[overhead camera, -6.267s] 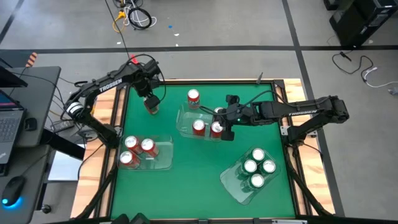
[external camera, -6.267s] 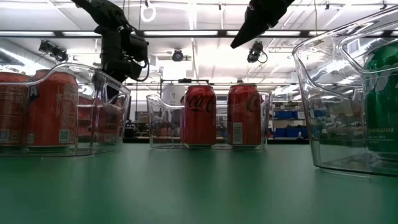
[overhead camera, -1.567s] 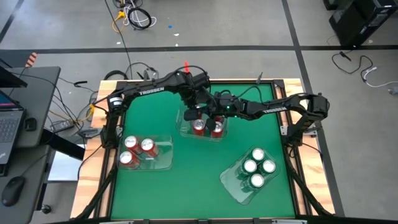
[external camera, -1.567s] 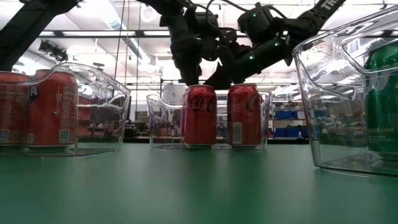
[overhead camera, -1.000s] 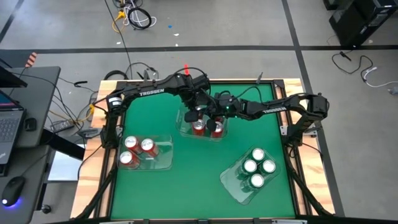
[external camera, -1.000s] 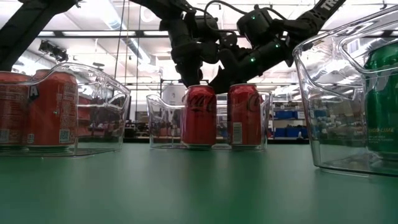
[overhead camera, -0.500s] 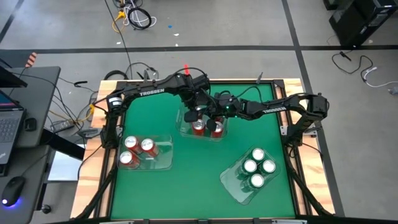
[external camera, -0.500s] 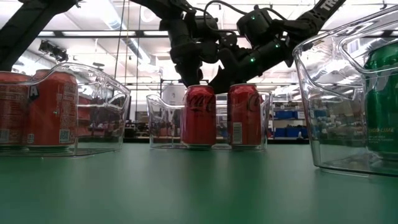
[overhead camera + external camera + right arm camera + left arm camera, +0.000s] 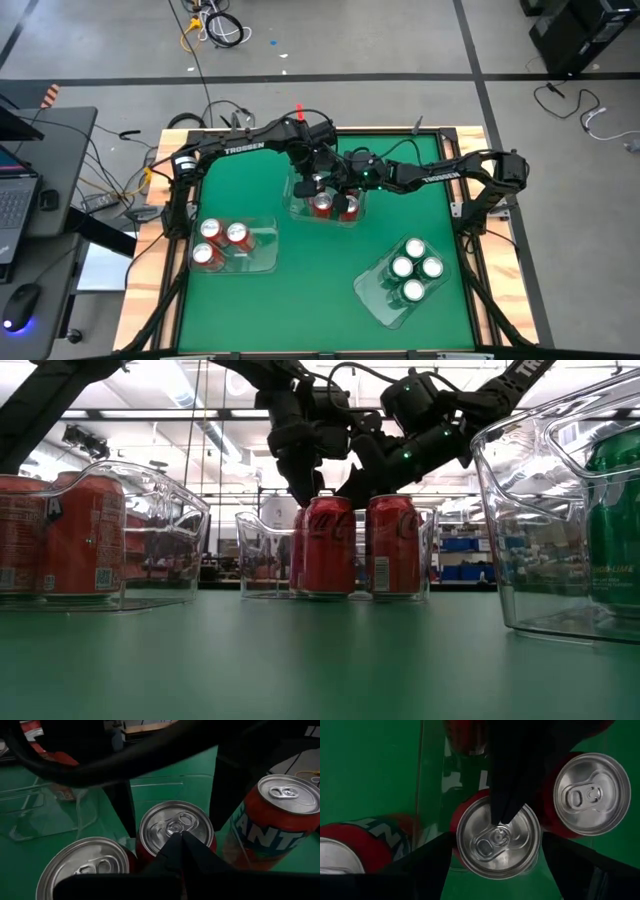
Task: Sort soda cans
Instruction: Put the red black soda can into the top transparent bin, then put the red soda can into the bottom left transparent bin
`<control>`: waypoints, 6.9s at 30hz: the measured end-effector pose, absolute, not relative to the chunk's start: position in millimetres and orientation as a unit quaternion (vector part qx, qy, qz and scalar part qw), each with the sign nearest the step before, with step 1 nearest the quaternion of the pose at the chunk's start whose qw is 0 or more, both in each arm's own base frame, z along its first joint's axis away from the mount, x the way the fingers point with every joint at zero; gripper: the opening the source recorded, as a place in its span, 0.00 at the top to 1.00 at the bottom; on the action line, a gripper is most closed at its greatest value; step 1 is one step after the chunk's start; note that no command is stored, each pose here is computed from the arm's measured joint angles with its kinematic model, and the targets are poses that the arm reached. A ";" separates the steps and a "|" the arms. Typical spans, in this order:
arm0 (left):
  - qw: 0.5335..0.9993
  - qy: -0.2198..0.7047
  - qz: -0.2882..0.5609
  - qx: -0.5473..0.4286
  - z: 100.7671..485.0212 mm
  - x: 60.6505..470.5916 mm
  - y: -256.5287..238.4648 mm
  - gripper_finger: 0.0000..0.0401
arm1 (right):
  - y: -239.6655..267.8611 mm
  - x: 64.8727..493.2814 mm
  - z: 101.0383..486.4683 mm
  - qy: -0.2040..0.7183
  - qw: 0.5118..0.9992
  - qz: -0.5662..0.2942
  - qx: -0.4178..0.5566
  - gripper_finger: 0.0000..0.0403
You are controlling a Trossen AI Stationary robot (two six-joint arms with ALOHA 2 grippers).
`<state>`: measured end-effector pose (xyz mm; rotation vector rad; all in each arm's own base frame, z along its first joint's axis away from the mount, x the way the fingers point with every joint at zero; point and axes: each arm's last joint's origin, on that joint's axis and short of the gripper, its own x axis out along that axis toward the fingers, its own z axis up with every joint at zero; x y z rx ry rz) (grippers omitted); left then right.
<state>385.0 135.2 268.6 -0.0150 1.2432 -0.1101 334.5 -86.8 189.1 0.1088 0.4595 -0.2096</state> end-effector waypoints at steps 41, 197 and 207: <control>0.931 0.359 0.064 0.019 303.1 281.9 152.1 0.25 | -93.2 338.5 216.3 0.192 0.970 -0.134 0.057 1.00; 0.960 0.145 0.238 -0.017 262.6 129.8 60.7 0.46 | 99.1 475.1 248.8 0.400 0.913 0.041 0.074 0.31; 0.960 0.143 0.239 -0.027 262.5 129.8 60.7 0.46 | 93.5 477.2 226.2 0.379 0.921 0.037 0.083 0.31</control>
